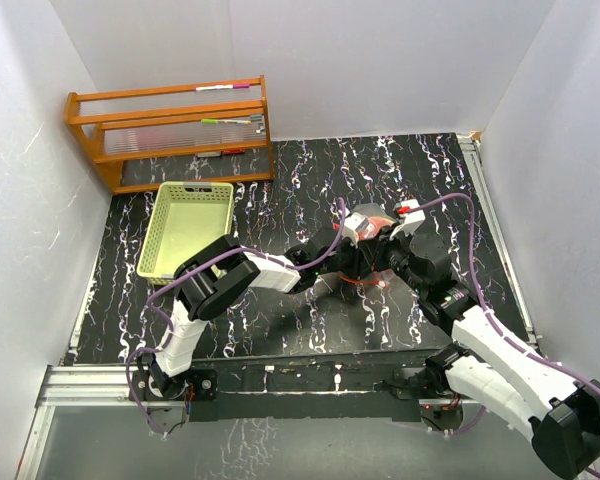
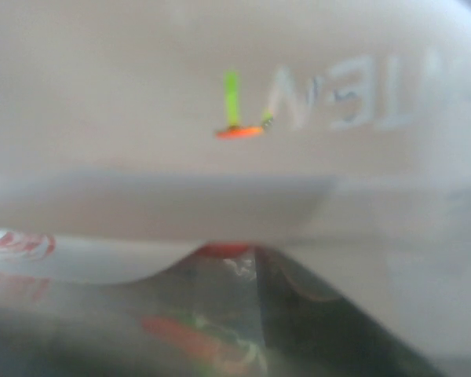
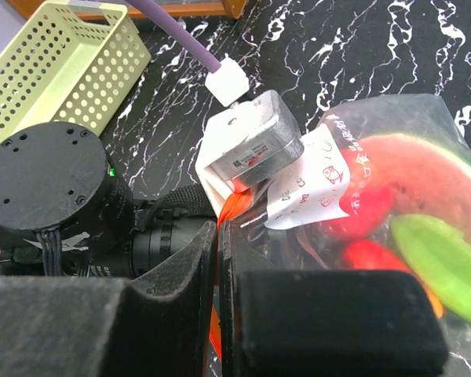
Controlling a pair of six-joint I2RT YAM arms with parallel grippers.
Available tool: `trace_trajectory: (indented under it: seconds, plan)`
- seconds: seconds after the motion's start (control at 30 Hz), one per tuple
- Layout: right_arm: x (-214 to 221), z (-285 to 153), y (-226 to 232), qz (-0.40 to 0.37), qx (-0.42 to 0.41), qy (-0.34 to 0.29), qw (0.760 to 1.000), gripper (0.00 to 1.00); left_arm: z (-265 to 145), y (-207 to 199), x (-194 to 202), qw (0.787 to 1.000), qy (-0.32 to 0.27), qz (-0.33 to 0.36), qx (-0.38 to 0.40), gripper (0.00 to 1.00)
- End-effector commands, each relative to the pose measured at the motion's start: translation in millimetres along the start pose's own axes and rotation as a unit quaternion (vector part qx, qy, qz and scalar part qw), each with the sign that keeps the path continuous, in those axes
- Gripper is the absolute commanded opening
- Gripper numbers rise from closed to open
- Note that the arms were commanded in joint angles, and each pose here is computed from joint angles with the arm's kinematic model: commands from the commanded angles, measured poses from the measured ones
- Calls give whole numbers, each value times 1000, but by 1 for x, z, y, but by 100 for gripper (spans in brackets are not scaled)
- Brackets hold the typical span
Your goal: Open the zip-top bag and remove the fake food
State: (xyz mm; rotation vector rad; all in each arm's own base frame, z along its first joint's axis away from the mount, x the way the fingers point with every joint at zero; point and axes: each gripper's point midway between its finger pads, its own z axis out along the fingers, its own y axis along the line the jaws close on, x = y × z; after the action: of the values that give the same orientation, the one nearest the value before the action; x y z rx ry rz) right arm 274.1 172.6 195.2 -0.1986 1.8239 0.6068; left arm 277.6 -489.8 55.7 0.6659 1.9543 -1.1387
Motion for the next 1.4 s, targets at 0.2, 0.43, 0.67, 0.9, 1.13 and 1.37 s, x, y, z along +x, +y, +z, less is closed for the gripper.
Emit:
trace_trajectory:
  seconds: [0.2, 0.43, 0.67, 0.9, 1.13, 1.37]
  plan:
    - [-24, -8, -12, -7, 46, -37, 998, 8, -17, -26, -17, 999, -12, 27, 35, 0]
    - [-25, -6, -25, -5, 84, -35, 996, 8, -38, -30, -31, 999, -19, 41, 25, 0]
    - [-10, 8, -37, -3, 115, 2, 993, 8, -70, -26, -49, 998, -31, 57, -2, 0]
    - [4, 17, -44, 5, 125, 19, 992, 8, -97, -4, -45, 995, -3, 80, -64, 0]
    - [2, 28, -44, 6, 123, 27, 992, 8, -139, 25, -39, 976, 51, 131, -165, 0]
    - [11, 39, -43, 10, 113, 39, 993, 8, -195, 48, -68, 955, 39, 132, -262, 0]
